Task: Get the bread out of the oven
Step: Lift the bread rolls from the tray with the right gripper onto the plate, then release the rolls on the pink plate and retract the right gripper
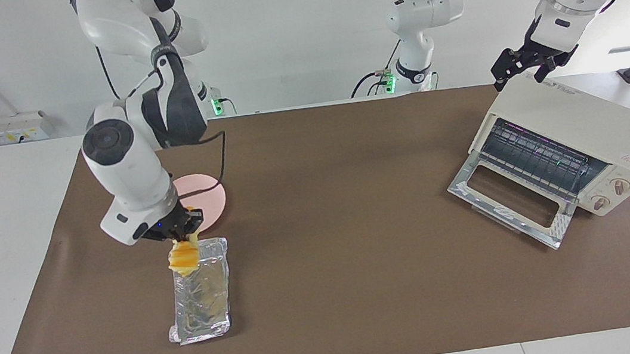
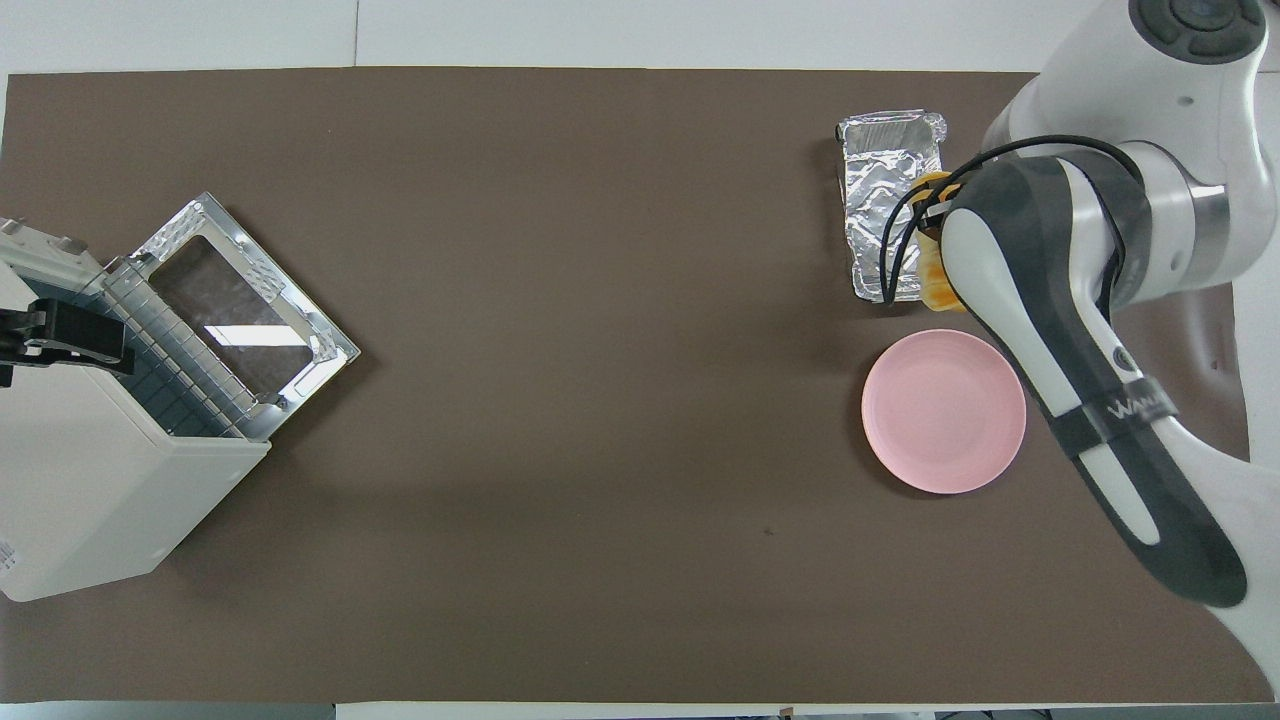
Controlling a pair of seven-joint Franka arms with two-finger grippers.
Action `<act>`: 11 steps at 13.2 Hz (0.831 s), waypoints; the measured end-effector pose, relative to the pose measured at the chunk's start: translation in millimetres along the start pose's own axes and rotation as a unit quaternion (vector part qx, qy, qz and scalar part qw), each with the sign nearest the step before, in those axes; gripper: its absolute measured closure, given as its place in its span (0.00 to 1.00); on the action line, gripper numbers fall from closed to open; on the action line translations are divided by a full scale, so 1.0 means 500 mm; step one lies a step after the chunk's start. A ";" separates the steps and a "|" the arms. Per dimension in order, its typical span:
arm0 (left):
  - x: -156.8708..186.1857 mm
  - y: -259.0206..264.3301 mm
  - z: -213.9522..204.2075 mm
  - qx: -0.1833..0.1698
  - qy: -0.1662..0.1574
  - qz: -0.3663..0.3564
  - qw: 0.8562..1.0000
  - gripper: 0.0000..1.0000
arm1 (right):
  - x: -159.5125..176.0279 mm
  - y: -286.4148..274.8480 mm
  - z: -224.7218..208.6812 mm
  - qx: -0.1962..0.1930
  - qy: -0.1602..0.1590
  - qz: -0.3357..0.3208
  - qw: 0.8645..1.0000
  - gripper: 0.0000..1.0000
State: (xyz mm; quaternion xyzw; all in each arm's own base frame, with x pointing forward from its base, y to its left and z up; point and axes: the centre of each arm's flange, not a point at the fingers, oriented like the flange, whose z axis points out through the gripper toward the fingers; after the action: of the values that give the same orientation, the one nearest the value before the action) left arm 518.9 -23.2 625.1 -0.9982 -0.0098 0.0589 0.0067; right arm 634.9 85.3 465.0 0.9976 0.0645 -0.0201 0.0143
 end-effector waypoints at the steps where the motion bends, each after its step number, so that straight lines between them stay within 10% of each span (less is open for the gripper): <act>1: 0.000 0.000 0.000 0.000 0.000 0.000 1.000 0.00 | -0.050 -0.006 0.001 0.001 0.009 0.000 1.000 0.91; 7: 0.000 0.000 0.000 0.000 0.000 0.000 1.000 0.00 | -0.302 -0.010 0.255 0.000 0.073 0.001 0.997 0.91; 11: 0.000 0.000 0.000 0.000 0.000 0.000 1.000 0.00 | -0.344 -0.004 0.323 0.003 0.100 0.004 0.995 0.91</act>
State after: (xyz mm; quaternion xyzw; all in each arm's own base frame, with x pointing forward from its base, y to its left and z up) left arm 518.9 -23.2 625.1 -0.9982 -0.0098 0.0589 0.0067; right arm 458.1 60.0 310.6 0.9949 0.0612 0.0801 0.0050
